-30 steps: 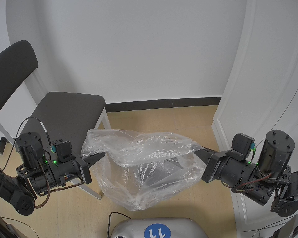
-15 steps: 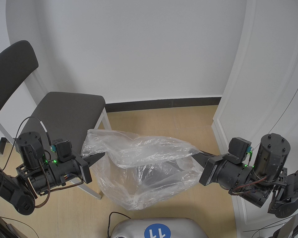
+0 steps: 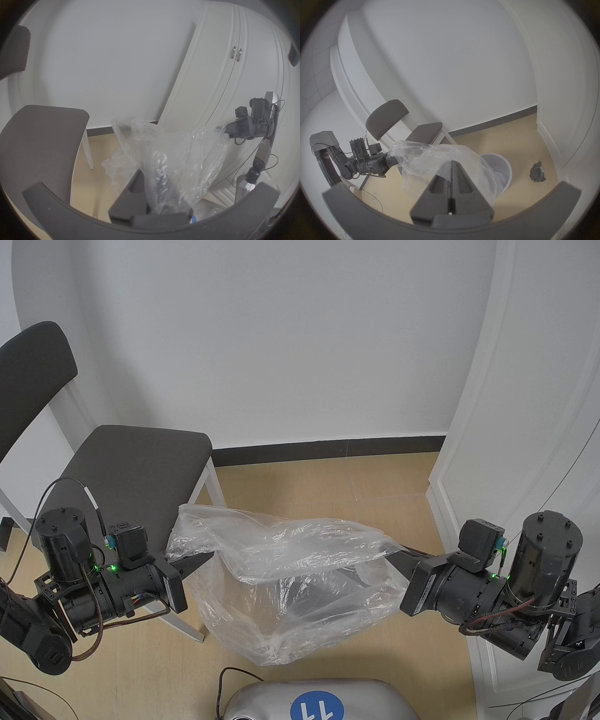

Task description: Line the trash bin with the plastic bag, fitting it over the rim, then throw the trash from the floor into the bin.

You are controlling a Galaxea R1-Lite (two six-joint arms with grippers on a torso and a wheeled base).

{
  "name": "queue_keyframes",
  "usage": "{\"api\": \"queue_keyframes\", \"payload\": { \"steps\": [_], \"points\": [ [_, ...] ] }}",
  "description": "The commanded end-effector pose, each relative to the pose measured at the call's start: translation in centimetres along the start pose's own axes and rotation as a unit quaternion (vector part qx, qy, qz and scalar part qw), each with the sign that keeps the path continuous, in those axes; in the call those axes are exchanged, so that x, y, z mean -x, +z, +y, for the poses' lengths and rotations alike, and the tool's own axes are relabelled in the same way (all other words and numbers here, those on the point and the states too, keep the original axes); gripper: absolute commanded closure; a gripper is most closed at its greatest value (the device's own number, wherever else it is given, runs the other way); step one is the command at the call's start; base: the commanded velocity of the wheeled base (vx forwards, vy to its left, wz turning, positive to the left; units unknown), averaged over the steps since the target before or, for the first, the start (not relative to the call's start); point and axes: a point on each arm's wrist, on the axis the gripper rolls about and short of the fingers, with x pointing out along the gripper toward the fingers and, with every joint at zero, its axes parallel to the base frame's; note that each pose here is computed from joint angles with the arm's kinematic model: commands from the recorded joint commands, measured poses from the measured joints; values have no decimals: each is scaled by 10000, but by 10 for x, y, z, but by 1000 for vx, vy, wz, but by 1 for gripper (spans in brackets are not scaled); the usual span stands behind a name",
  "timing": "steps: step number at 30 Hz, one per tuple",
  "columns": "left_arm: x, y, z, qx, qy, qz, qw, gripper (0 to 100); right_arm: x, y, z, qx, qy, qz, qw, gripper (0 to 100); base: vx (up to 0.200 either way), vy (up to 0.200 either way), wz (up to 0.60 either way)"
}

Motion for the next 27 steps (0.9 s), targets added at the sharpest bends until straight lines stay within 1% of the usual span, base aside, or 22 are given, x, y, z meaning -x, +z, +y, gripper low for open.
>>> {"api": "queue_keyframes", "payload": {
  "steps": [1,17,24,27],
  "points": [
    [-2,-1,1,12,10,24,10000,100,0,-2,-1,-39,-11,46,10000,100,0,0,0],
    [0,2,0,-11,-1,-32,10000,100,2,3,0,-118,133,-303,9994,100,0,0,0],
    [-1,1,0,-18,8,-11,10000,100,1,-1,0,-84,113,-239,9996,100,0,0,0],
    [1,2,0,-21,-1,-39,10000,100,0,2,1,-100,144,-290,9994,100,0,0,0]
  ]
}}
